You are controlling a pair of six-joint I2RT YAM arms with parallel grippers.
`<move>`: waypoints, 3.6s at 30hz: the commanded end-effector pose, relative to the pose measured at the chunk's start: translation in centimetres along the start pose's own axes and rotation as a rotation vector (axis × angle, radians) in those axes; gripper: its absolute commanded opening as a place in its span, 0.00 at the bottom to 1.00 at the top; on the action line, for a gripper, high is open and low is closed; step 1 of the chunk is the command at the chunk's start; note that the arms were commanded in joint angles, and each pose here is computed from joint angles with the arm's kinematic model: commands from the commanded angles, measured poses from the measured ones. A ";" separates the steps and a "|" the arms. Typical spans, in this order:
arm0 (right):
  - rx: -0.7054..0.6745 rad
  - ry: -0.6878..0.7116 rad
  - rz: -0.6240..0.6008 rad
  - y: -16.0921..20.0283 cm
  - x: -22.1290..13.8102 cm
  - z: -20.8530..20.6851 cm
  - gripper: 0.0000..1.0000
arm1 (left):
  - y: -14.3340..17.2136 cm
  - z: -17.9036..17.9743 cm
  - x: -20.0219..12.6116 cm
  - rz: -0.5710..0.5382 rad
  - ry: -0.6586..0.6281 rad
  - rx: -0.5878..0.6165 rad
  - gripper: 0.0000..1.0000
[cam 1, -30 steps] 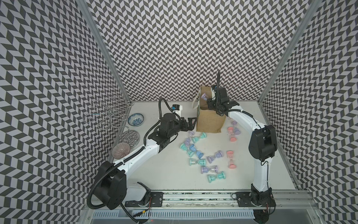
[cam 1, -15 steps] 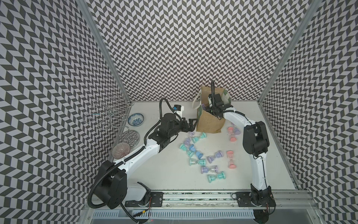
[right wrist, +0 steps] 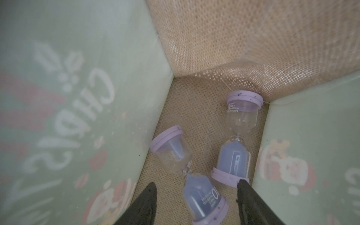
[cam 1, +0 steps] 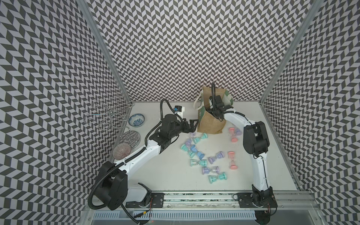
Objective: Put the hourglass into the canvas bag
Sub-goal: Place the hourglass in the canvas bag, then pick up the hourglass from the center of the board.
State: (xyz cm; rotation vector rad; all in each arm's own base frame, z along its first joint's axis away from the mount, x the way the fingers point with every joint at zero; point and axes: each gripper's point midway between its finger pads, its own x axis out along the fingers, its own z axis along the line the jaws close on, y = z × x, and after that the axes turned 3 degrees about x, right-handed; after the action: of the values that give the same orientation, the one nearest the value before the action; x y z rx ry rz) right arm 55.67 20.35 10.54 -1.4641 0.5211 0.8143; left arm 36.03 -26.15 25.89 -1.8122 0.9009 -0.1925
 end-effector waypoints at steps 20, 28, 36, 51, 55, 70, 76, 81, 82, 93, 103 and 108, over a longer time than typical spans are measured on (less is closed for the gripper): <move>0.152 -0.178 -0.401 -9.0 -17.3 2.8 0.91 | -2.7 -1.6 -3.3 -0.080 0.015 0.002 0.99; 0.149 -0.197 -0.409 -5.1 -22.4 5.8 0.92 | -2.0 -1.9 -5.5 -0.073 0.026 -0.021 0.99; 0.111 -0.273 -0.298 3.7 -23.7 9.1 0.92 | 0.4 -1.3 -7.3 -0.035 0.014 -0.052 0.99; -0.085 -0.369 0.060 20.3 -20.7 14.2 0.90 | 6.6 0.4 -8.3 0.048 0.016 -0.116 0.99; -0.121 -0.408 0.123 23.5 -19.9 15.3 0.90 | 7.5 0.8 -8.6 0.033 0.012 -0.154 0.99; -0.135 -0.237 0.094 24.1 -16.3 13.7 0.81 | 8.9 1.2 -7.8 0.046 0.023 -0.184 0.99; -0.153 -0.220 0.116 24.6 -14.6 14.1 0.72 | 8.9 1.2 -7.6 0.045 0.021 -0.181 0.99; -0.172 -0.212 0.136 25.4 -13.4 14.2 0.67 | 9.1 1.4 -7.4 0.048 0.014 -0.184 0.99; -0.174 -0.210 0.140 25.5 -13.2 14.3 0.66 | 9.0 1.4 -7.3 0.049 0.016 -0.185 0.99; -0.180 -0.220 0.156 26.5 -12.2 14.3 0.52 | 9.1 1.5 -6.9 0.050 0.010 -0.187 0.99; -0.190 -0.266 0.138 25.9 -12.8 15.0 0.33 | 8.6 1.6 -6.8 0.032 0.003 -0.193 0.99; -0.178 -0.295 0.099 24.4 -14.0 15.4 0.26 | 7.9 1.6 -6.6 0.024 -0.009 -0.177 0.99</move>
State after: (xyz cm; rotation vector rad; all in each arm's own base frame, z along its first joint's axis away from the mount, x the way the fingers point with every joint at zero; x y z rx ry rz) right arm 24.92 30.08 3.11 -1.4930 0.4065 1.1971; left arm 27.60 -21.60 18.38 -1.9504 0.9995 -0.0448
